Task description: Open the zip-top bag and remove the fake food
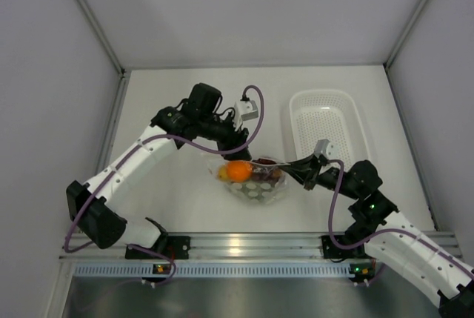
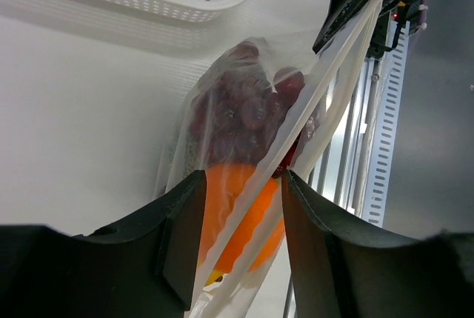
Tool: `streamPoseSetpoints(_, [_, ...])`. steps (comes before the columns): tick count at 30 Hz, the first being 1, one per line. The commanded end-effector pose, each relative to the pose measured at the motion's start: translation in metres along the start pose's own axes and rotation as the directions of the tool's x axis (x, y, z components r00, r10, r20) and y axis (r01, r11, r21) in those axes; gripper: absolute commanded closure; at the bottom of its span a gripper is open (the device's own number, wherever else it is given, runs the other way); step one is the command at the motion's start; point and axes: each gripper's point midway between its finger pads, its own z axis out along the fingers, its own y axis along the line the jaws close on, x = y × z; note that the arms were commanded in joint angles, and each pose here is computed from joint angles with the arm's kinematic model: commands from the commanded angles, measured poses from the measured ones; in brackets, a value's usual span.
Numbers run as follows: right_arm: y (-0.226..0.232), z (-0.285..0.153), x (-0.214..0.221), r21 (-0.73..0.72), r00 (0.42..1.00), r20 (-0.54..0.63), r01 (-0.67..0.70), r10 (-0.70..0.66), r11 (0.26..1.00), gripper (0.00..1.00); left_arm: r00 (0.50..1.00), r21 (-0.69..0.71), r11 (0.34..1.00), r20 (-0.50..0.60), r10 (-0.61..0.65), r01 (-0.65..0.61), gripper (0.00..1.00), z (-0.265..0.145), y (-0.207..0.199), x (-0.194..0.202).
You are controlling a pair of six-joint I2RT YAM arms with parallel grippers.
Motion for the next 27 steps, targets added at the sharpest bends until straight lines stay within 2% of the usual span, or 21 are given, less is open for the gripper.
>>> streamPoseSetpoints(1, [-0.001, 0.002, -0.038, 0.0, 0.991, 0.113, 0.068, -0.067, 0.998, 1.0, 1.0, -0.009, 1.0, -0.007, 0.015, -0.015, 0.5, 0.008, 0.006, 0.001])
streamPoseSetpoints(3, [-0.001, 0.002, -0.04, -0.003, 0.991, 0.118, 0.069, -0.069, 0.998, 1.0, 1.0, -0.023, 1.0, -0.019, 0.011, -0.011, 0.51, 0.011, 0.008, 0.003])
streamPoseSetpoints(5, [0.0, 0.002, -0.041, -0.007, 0.99, 0.119, 0.072, -0.071, 0.997, 1.0, 1.0, -0.028, 1.0, -0.018, 0.008, -0.009, 0.58, 0.011, 0.01, 0.001])
streamPoseSetpoints(8, [-0.002, 0.003, -0.037, -0.001, 0.992, 0.106, 0.067, -0.066, 0.998, 1.0, 1.0, -0.053, 0.998, -0.013, 0.015, -0.016, 0.84, 0.008, 0.013, -0.003])
streamPoseSetpoints(9, [-0.003, 0.004, -0.036, 0.004, 0.992, 0.104, 0.066, -0.066, 0.998, 1.0, 1.0, -0.072, 0.997, -0.008, 0.018, -0.018, 0.96, 0.006, 0.015, -0.006])
streamPoseSetpoints(10, [-0.008, 0.005, -0.035, 0.024, 0.993, 0.098, 0.056, -0.058, 0.998, 1.0, 1.0, -0.095, 0.995, -0.001, 0.012, -0.012, 1.0, 0.002, 0.016, -0.009])
streamPoseSetpoints(13, [-0.019, 0.012, -0.035, 0.062, 0.997, 0.069, 0.035, -0.039, 0.997, 0.97, 0.999, -0.295, 0.955, 0.012, -0.035, 0.037, 1.0, -0.017, 0.04, -0.016])
streamPoseSetpoints(14, [-0.024, 0.019, -0.036, 0.072, 0.998, 0.053, 0.023, -0.027, 0.997, 0.96, 0.998, -0.418, 0.907, 0.006, -0.056, 0.054, 1.0, -0.029, 0.058, -0.014])
streamPoseSetpoints(17, [-0.04, 0.034, -0.036, 0.118, 1.0, -0.003, -0.022, 0.022, 0.993, 0.89, 0.991, -0.561, 0.817, 0.068, -0.113, 0.131, 1.0, -0.054, 0.071, -0.018])
streamPoseSetpoints(18, [-0.045, 0.038, -0.037, 0.136, 0.999, -0.012, -0.036, 0.038, 0.99, 0.89, 0.988, -0.624, 0.766, 0.085, -0.129, 0.154, 1.0, -0.065, 0.078, -0.016])
streamPoseSetpoints(20, [-0.054, 0.049, -0.038, 0.158, 0.996, -0.04, -0.078, 0.086, 0.984, 0.86, 0.98, -0.639, 0.743, 0.12, -0.157, 0.197, 1.0, -0.072, 0.074, -0.01])
streamPoseSetpoints(21, [-0.058, 0.053, -0.039, 0.172, 0.994, -0.046, -0.087, 0.096, 0.981, 0.86, 0.97, -0.702, 0.669, 0.159, -0.186, 0.243, 1.0, -0.085, 0.081, -0.005])
streamPoseSetpoints(24, [-0.068, 0.062, -0.045, 0.214, 0.986, -0.066, -0.134, 0.151, 0.968, 0.79, 0.934, -0.755, 0.555, 0.236, -0.269, 0.351, 1.0, -0.094, 0.089, 0.012])
streamPoseSetpoints(26, [-0.071, 0.067, -0.055, 0.228, 0.98, -0.049, -0.178, 0.194, 0.957, 0.71, 0.894, -0.73, 0.521, 0.315, -0.318, 0.442, 1.0, -0.094, 0.085, 0.014])
streamPoseSetpoints(27, [-0.069, 0.068, -0.056, 0.224, 0.975, -0.056, -0.197, 0.214, 0.955, 0.7, 0.875, -0.717, 0.505, 0.345, -0.341, 0.48, 1.0, -0.093, 0.083, 0.015])
